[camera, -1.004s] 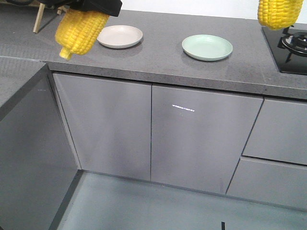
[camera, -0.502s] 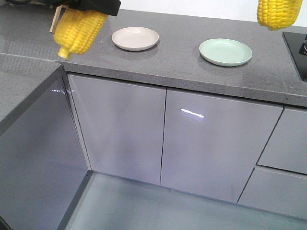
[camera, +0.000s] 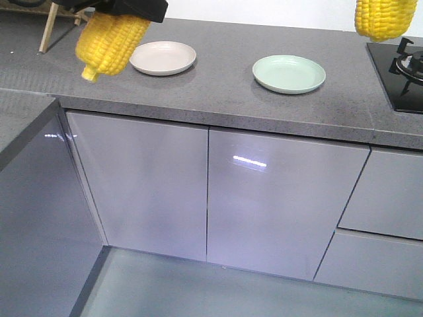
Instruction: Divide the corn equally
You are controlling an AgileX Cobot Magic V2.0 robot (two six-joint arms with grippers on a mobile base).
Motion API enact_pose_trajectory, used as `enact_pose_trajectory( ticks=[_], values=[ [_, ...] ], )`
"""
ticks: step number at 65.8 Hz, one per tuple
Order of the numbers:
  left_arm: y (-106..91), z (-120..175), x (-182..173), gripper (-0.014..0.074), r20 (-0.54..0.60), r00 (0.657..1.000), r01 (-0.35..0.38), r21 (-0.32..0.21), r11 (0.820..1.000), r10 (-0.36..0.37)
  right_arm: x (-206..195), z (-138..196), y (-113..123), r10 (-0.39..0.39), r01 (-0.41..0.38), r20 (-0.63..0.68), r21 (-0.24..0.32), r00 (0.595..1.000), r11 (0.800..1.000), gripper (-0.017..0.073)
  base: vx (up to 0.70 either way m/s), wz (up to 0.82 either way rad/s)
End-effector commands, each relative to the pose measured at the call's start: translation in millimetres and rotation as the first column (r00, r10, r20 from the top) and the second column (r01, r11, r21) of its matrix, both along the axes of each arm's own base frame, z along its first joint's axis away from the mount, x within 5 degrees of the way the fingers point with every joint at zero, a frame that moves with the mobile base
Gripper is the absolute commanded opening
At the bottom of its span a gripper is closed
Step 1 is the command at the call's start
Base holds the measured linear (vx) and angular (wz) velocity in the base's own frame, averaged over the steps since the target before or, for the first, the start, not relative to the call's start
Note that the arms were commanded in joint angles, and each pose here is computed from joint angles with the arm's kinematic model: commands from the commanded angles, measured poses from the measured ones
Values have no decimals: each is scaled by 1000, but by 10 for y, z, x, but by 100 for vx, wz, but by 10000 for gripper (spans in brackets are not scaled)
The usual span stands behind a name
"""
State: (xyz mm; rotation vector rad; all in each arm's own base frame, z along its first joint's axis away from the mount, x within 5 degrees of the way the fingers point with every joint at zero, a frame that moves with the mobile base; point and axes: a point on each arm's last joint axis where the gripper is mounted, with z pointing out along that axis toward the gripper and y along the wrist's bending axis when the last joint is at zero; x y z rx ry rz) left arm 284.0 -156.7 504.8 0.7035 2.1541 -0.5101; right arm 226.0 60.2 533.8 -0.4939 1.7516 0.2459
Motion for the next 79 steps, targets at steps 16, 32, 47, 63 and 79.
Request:
enact_pose_trajectory(
  ticks=[16,32,47,63,79],
  values=[
    [54,217,-155,-6,70,998,2,-65,998,2,-102,192,-36,-23,18,110,44,994,999,-6,8,-9],
    [54,217,-155,-6,70,998,2,-65,998,2,-102,192,-36,-23,18,110,44,994,999,-6,9,-4],
    [54,217,-155,-6,70,998,2,-65,998,2,-102,192,-36,-23,18,110,44,994,999,-6,10,-4],
    [54,217,-155,-6,70,998,2,-65,998,2,-102,192,-36,-23,18,110,44,994,999,-6,11,-6],
    [54,217,-155,-6,70,998,2,-65,998,2,-102,192,-36,-23,18,110,44,994,999,-6,11,-7]
  ],
)
